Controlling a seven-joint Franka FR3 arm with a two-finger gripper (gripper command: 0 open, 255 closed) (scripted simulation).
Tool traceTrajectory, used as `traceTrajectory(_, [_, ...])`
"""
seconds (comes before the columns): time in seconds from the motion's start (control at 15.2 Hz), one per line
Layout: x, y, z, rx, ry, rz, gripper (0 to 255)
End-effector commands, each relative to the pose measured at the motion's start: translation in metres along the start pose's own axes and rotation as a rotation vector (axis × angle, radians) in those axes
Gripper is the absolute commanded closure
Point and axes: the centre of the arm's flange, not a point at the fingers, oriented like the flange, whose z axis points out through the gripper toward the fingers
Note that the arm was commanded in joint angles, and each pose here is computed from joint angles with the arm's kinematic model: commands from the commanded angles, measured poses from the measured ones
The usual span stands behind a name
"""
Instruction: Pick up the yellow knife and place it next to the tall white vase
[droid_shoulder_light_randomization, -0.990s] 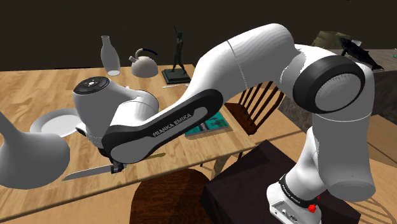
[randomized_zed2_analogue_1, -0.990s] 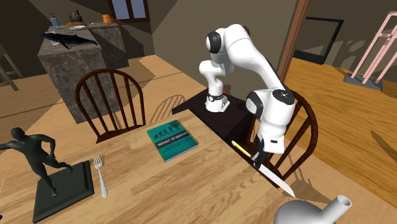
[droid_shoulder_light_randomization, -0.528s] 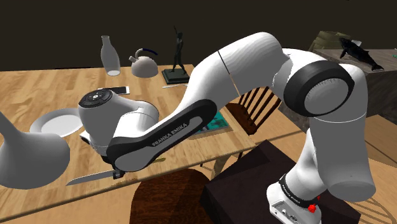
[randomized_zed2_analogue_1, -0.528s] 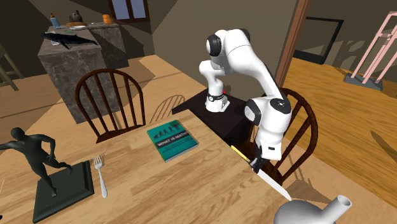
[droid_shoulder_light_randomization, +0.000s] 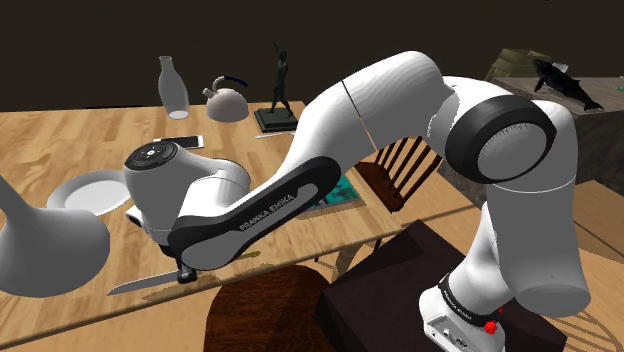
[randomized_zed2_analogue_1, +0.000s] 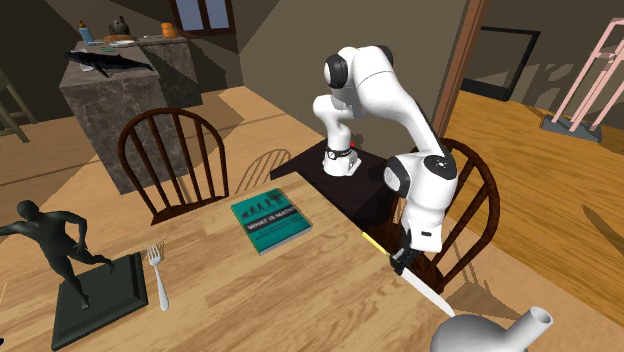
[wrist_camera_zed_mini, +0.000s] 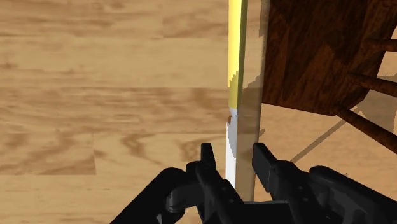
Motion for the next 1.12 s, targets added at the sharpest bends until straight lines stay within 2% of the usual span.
traceTrajectory(0.0, [0.0, 0.0, 0.0, 0.0, 0.0, 0.0, 0])
traceTrajectory(0.26, [0.0, 0.0, 0.0, 0.0, 0.0, 0.0, 0])
traceTrajectory(0.53, [0.0, 0.0, -0.05, 0.0, 0.0, 0.0, 0])
traceTrajectory(1.06, [0.0, 0.0, -0.05, 0.0, 0.0, 0.0, 0])
